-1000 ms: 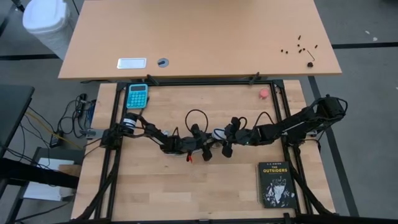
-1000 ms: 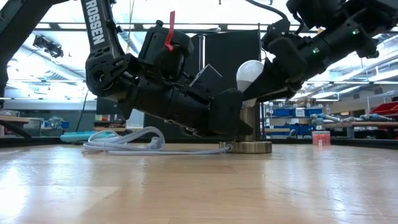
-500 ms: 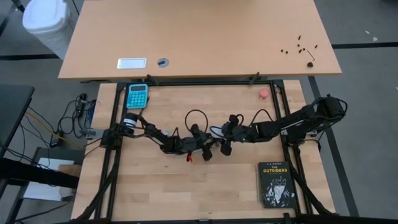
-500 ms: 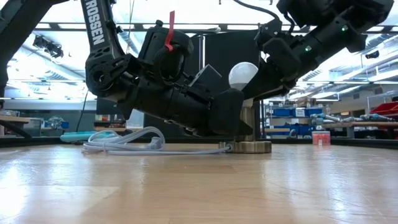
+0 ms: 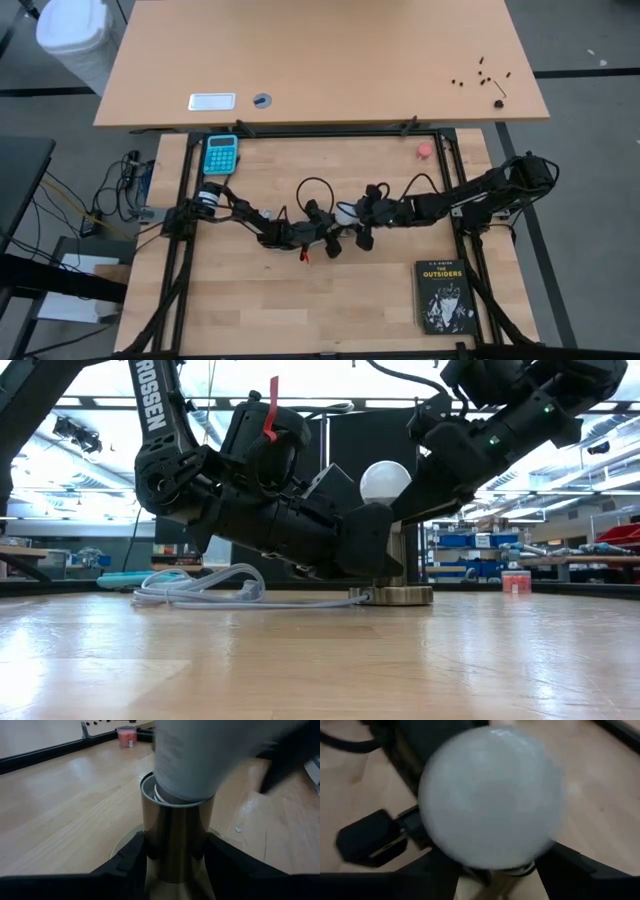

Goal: Screw lightbulb
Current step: Insert the lightbulb into the lamp

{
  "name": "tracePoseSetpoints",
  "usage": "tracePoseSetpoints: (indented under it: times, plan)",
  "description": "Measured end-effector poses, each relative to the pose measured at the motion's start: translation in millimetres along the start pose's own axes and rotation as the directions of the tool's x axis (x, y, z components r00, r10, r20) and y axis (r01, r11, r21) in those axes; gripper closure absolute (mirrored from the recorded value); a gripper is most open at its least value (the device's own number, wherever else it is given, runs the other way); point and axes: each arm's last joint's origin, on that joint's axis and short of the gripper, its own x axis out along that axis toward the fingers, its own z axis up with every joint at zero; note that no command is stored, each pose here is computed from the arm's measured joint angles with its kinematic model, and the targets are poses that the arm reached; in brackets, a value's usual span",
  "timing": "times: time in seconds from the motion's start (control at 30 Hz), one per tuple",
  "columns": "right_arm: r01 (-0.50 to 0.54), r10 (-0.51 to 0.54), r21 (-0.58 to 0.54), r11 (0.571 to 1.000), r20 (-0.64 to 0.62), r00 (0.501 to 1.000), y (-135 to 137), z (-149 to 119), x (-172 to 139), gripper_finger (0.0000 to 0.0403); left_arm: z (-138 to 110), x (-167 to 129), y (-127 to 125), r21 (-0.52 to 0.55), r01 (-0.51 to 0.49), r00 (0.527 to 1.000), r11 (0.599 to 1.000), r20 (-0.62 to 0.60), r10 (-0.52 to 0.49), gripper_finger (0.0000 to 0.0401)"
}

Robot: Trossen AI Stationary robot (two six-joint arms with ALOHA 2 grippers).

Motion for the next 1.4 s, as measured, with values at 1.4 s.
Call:
tracePoseSetpoints:
  times: [1.4]
  plan:
    - [0.101, -0.242, -0.288, 0.952, -0.509, 0.826, 41.9, 90.5, 17.8, 0.0053, -0.2, 0.1, -1.3, 0.015, 0.047, 0.999, 0.999, -0.01, -0.046, 0.0235]
